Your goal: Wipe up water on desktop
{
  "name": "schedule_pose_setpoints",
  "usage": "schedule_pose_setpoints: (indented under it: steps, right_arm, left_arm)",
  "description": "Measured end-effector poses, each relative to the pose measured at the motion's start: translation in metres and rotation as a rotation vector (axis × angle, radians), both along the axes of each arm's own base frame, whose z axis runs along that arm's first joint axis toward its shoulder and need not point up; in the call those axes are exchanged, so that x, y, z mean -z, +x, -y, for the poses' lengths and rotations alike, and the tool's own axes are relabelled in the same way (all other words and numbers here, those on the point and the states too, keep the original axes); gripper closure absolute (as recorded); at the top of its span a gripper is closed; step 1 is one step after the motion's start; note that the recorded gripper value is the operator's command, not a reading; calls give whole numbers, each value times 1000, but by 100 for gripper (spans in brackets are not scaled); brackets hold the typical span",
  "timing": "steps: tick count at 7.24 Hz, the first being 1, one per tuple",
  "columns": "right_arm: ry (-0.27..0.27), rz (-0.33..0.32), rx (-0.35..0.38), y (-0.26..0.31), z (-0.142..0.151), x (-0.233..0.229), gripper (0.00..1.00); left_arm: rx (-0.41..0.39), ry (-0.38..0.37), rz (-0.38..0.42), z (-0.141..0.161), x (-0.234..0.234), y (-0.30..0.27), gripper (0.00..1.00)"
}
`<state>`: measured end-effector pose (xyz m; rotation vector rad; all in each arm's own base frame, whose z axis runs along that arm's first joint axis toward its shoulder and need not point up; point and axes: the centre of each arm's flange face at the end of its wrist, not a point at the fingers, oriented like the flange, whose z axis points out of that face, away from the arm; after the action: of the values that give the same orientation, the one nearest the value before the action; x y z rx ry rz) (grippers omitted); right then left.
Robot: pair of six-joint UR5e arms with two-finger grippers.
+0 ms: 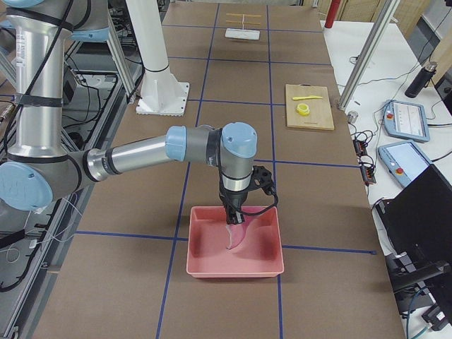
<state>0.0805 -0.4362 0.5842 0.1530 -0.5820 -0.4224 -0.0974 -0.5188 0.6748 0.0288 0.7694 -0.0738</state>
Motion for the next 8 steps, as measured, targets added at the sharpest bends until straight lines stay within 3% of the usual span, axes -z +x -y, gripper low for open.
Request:
schedule_pose_setpoints:
  steps: [1,2,4,6,8]
  right_arm:
    - [15,6,-4,-2,4,1,0]
    - [-9,13,-49,-3,5,1,0]
    - [-112,22,-184,-3,5,-7,0]
    - [-184,22,-217,-4,2,-33,0]
    - [-205,25,-220,-4,3,-58,0]
  left_arm:
    - [0,-2,0,0,-1,0,1]
    - [0,-4,0,0,-2,0,1]
    - [-1,-7,0,-2,-4,0,1]
    - [-1,-12,-1,-3,-6,0,1]
    - [0,-23,-3,-8,-11,0,1]
